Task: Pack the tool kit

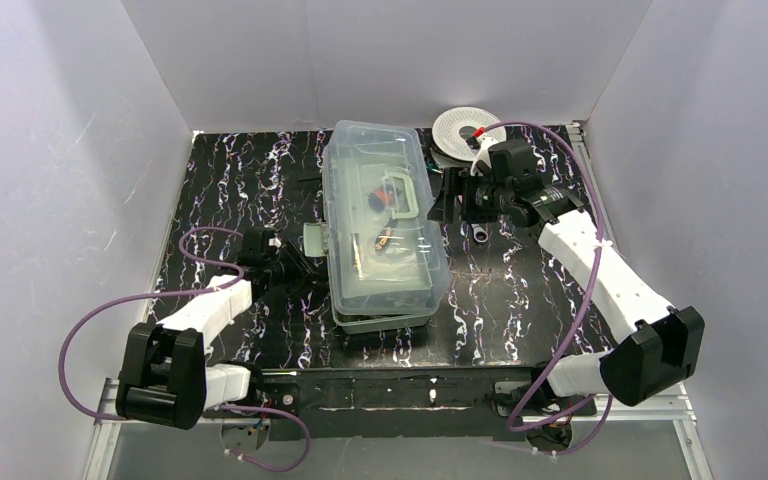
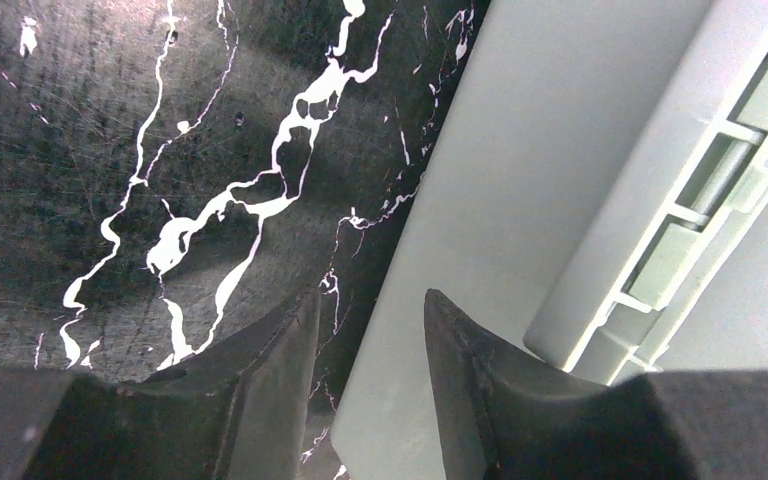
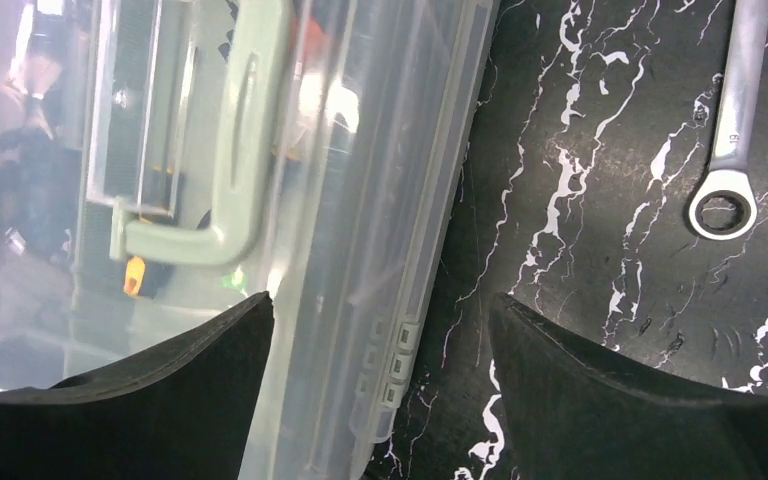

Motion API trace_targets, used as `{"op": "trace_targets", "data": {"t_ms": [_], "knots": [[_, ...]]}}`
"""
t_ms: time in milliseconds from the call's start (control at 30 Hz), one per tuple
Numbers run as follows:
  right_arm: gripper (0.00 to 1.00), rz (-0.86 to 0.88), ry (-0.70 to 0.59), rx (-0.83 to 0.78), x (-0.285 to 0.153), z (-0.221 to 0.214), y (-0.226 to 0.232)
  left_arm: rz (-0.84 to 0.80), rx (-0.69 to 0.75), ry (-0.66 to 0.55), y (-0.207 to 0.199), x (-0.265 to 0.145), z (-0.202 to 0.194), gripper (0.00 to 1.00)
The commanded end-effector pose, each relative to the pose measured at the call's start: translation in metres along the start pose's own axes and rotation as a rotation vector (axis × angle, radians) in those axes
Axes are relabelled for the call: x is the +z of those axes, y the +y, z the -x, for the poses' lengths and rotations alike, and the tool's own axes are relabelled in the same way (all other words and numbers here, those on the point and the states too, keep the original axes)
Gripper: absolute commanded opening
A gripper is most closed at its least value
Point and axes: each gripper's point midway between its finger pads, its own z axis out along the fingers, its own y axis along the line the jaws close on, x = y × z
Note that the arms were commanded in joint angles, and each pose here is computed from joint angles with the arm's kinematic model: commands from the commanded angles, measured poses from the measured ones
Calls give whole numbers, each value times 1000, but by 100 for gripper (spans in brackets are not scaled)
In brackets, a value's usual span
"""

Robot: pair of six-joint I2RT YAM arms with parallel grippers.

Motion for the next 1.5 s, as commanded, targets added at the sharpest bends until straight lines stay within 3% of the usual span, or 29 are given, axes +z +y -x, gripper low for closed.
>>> {"op": "trace_targets", "data": {"t_ms": [0, 467, 800, 933, 1000, 1133, 1200, 1333, 1467], "knots": [[85, 34, -29, -43, -14, 3, 6, -13, 23, -31, -6, -2, 9, 42], [82, 106, -73, -36, -27, 18, 26, -34, -92, -52, 15, -4, 19, 42], [79, 135, -77, 31, -5, 15, 25, -181, -240, -3, 4, 23, 31, 40], [76, 150, -39, 94, 11, 8, 24, -325, -308, 29, -22, 37, 41, 36], [68, 85, -46, 149, 18, 7, 12, -395, -321, 33, -36, 40, 48, 34], [23, -42, -79, 189, 28, 2, -15, -443, -319, 20, -46, 42, 53, 31], [5, -99, -76, 195, 35, -4, -29, -448, -307, 13, -48, 40, 55, 30], [1, -145, 0, 192, 59, -23, -46, -524, -293, 1, -64, 33, 62, 28], [1, 17, 186, 212, 107, -62, -32, -764, -365, 16, -101, 4, 73, 28]]}}
